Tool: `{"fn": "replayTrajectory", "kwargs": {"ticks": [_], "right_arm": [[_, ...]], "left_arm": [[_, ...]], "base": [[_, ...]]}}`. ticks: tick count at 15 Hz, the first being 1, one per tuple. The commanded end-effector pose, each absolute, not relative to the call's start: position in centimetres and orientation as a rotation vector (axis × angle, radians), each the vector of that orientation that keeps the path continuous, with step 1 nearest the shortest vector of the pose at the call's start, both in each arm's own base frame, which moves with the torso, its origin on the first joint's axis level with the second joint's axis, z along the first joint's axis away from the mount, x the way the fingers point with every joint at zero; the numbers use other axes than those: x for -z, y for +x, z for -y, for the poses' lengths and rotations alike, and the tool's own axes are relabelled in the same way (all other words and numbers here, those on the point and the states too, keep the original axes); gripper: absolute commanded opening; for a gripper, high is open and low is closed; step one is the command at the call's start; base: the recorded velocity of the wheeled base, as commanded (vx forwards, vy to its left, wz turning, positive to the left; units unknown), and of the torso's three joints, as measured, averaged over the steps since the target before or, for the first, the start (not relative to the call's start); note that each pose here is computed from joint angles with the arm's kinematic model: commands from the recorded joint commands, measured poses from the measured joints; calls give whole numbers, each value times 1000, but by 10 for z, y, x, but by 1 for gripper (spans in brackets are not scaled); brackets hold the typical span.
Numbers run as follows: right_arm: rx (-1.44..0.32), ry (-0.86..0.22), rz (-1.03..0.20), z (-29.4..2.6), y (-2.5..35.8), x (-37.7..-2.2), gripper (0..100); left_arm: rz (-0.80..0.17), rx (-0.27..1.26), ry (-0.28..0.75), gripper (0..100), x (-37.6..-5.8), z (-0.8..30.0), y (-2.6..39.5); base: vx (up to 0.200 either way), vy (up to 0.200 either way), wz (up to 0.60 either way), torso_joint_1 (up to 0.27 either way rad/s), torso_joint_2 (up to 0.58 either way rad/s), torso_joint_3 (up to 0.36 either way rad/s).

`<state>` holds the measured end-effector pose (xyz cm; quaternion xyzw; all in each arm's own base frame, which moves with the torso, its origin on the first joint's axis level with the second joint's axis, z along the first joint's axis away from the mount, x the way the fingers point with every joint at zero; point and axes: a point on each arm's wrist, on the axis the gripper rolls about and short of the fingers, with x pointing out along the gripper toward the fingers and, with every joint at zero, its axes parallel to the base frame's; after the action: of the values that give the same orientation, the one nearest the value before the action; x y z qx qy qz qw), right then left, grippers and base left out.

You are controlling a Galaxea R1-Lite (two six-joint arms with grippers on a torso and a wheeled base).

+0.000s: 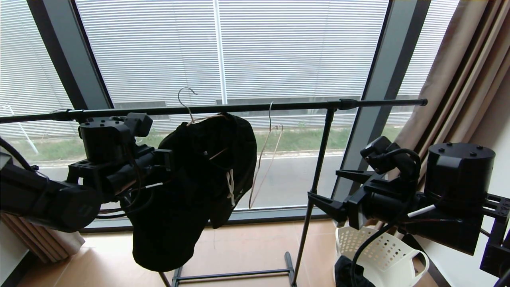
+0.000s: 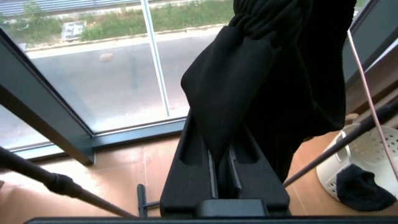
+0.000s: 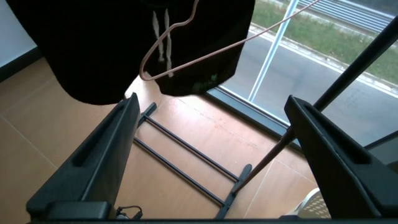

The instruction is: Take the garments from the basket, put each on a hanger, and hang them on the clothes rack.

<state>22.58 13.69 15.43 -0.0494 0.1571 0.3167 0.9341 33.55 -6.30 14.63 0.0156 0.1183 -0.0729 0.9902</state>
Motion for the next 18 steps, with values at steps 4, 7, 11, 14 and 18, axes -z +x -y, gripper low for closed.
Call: {"fn": "replayTrajectory", "kwargs": {"ticks": [4, 7, 11, 14, 18], "right_arm": [[-648, -102, -322, -137, 226, -154, 100], [-648, -103, -325, -137, 226, -153, 100], [-648, -103, -325, -137, 226, -153, 100], [-650, -103, -329, -137, 225, -152, 100], [-649, -104, -333, -137, 226, -151, 100]], "left_arm": [[-249, 161, 37, 0, -127, 74, 351], [-243, 162, 37, 0, -124, 76, 358], [-257, 174, 39, 0, -117, 82, 360], [-258, 176, 39, 0, -116, 82, 362], [-268, 176, 40, 100, -114, 82, 361]], "base": [[0, 0, 0, 0, 0, 0], [0, 0, 0, 0, 0, 0], [0, 0, 0, 0, 0, 0], [0, 0, 0, 0, 0, 0], [0, 0, 0, 0, 0, 0]]}}
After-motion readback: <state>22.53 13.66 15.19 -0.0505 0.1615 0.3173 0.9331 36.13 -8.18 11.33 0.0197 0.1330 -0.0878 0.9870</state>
